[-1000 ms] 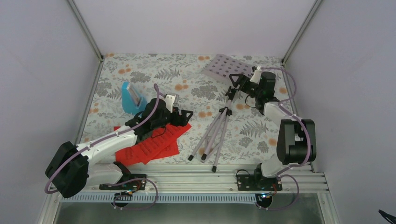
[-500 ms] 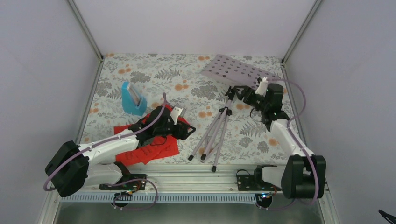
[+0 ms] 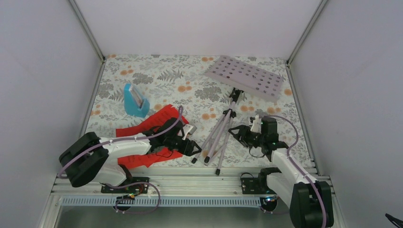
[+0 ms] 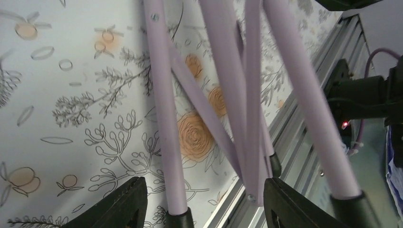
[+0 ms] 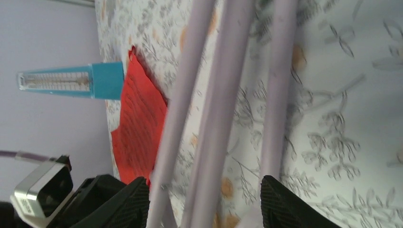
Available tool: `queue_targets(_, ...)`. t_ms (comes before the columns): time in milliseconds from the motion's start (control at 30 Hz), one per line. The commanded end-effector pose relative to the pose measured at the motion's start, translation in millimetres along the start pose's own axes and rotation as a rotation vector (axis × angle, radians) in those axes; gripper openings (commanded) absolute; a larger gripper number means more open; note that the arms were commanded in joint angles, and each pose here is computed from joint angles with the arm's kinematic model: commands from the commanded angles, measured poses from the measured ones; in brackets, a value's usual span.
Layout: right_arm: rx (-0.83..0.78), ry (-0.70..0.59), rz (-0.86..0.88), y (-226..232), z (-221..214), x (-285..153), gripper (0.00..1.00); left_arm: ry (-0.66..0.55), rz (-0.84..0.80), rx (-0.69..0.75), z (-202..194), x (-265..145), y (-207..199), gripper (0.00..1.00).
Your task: Pack up the instrument practice props
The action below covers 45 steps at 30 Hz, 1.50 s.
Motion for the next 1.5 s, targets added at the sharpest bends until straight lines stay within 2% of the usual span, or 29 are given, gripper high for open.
queue_targets(0,0.098,0.089,-0.001,-14.5,-29.0,2.2,0.54,0.057,-0.039,-0.008,-5.0,12.5,0.7,0.61)
queue_targets(333,0.143,0.206,-0.037,-35.1,-60.8,14.3,0.47,0.120,-0.025,-0.027,-10.0,30.7,12.1,0.57)
queue_targets(567,0.134,0.239,-0.044,-36.1,-67.0,24.3,0.31,0.129,-0.030,-0.040,-13.6,38.0,16.1,0.43)
queue_targets(733,0.137,0.229,-0.036,-36.0,-68.6,28.7,0.17,0.153,-0.058,-0.041,-18.6,48.1,13.0,0.33)
queue_targets(933,0.114,0.165,0.003,-27.0,-60.0,33.1,0.11,0.178,-0.114,-0.036,-23.0,66.9,-1.4,0.23)
queue_targets(1100,0.090,0.134,0.015,-19.6,-54.2,34.9,0.11,0.178,-0.129,-0.036,-25.5,72.3,-8.1,0.21)
queue_targets(1233,0.074,0.131,0.005,-17.8,-52.8,34.0,0.15,0.155,-0.089,-0.028,-23.3,67.8,-7.2,0.22)
queue_targets(1467,0.010,0.072,-0.045,-1.7,-40.7,22.4,0.35,0.061,0.084,-0.020,-12.5,41.1,5.0,0.35)
Point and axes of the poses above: each gripper's point midway between its finger pads, its own x axis out along the fingers, its own y axis along the line the jaws close on, z = x × y, the point moved 8 cm from there along -x, back along the fingers, and after that the axes turned 2 degrees about -x, right-handed, at the moved point
